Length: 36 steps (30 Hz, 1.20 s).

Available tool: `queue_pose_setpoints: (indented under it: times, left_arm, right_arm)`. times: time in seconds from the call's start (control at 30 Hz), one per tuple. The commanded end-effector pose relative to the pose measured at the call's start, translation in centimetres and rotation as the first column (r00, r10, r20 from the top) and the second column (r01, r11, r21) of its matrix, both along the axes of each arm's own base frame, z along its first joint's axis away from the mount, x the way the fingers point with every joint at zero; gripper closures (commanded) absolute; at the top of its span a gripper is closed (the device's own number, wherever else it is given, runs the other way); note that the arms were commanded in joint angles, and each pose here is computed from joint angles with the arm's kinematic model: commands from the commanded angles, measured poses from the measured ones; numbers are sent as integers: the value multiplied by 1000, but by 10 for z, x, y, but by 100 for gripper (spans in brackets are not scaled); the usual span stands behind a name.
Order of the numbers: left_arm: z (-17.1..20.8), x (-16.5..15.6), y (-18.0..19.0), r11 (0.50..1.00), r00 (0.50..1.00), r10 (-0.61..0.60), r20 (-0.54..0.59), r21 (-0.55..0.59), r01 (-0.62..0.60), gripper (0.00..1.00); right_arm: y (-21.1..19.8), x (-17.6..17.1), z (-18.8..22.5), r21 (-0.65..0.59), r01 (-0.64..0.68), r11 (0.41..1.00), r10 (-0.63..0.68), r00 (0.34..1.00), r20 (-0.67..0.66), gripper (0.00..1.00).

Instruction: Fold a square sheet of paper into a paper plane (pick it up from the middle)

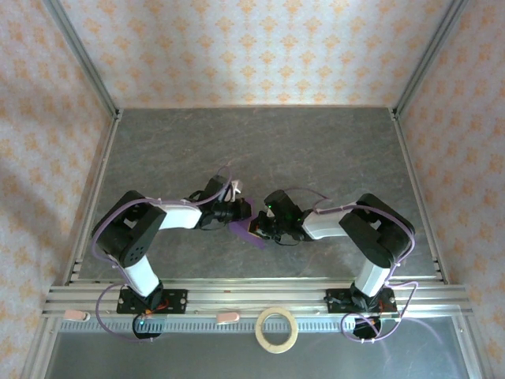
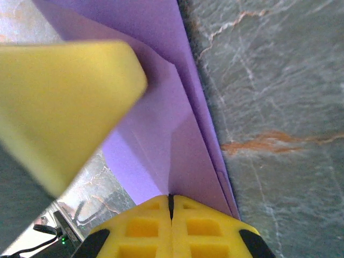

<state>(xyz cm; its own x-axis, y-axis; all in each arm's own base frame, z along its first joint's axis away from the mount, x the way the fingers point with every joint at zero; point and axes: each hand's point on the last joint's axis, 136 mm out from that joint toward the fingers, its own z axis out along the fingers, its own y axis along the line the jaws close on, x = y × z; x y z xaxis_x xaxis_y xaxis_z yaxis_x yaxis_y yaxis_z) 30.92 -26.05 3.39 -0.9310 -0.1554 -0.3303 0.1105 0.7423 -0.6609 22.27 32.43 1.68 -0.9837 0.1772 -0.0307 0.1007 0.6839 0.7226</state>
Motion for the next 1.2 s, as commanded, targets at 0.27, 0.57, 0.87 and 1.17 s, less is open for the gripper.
queue_pose_setpoints:
  times: [0.27, 0.57, 0.87, 1.17]
  left_arm:
    - [26, -7, 3, 999, 998, -31, 53, -6, 32, 91]
    - [6, -20, 2, 996, 996, -89, -8, -30, 89, 94]
    - [-21, -5, 32, 999, 999, -37, -40, -28, 35, 93]
    - [-34, 24, 60, 998, 998, 50, -41, 33, -48, 93]
  right_arm:
    - [-45, -31, -55, -224, 17, 974, -46, 991, -126, 100]
    - [-44, -30, -54, -223, 18, 975, -46, 992, -121, 100]
    - [-47, -32, -58, -232, 19, 973, -50, 991, -127, 100]
    - [-52, -38, -63, -238, 12, 971, -46, 989, -139, 100]
